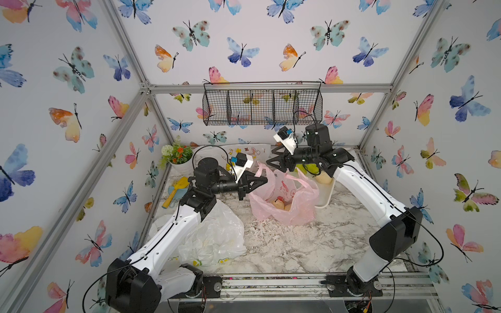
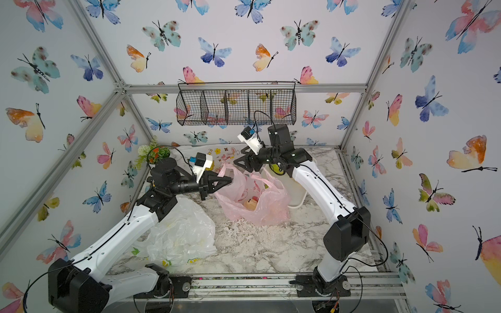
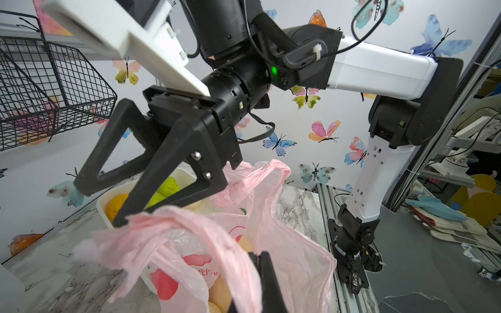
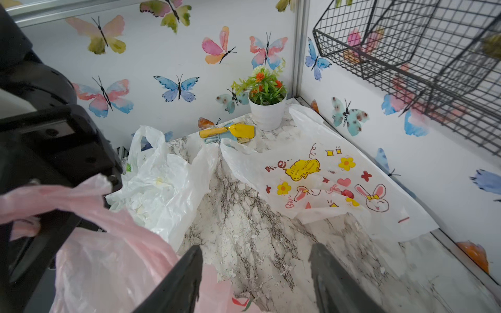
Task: Place the pears into plastic bags & tie knots
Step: Tie the plastic bag at the center of the board.
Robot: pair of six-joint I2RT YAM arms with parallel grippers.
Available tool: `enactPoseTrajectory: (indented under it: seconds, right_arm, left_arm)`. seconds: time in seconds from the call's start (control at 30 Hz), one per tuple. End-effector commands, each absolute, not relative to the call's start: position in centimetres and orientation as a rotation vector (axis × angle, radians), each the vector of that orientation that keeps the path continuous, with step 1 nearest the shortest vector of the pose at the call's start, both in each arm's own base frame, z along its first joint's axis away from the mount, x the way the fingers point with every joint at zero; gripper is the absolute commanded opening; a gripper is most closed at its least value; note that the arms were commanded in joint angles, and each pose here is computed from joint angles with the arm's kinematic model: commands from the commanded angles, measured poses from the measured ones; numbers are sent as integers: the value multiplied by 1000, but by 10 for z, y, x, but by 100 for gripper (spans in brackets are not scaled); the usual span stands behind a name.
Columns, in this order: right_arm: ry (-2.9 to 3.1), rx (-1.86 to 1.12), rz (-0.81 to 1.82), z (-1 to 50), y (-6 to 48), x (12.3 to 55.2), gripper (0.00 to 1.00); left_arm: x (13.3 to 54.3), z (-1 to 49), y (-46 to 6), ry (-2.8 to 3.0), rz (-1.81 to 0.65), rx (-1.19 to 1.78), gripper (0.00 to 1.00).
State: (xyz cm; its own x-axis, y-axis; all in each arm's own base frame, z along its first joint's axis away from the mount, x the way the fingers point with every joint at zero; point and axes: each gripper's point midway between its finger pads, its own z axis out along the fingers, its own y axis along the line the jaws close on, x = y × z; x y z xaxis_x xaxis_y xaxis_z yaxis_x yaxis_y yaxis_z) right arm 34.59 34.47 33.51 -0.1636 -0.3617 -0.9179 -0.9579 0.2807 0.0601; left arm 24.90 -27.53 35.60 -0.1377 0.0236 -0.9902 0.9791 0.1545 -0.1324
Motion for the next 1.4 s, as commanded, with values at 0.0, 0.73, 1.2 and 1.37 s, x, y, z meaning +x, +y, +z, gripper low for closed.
enactPoseTrajectory:
  seconds: [0.0,0.73,1.2,1.37]
  right_arm:
    - [1675,-1324,885,325,356,330,67]
    - [1690,-1253,916,349,352,320,68]
    - [1618,-1261,1077,363,398,314,65]
    - [1663,-1322,1029,344,385,301,67]
  left_arm:
    - [246,359,-277,1386,-1196,1088,0]
    - [246,358,-270,1407,-1188,1071,0]
    - [253,354,-275,1443,-1201,1044,0]
    - [249,359,-270,1430,-1178,1047,0]
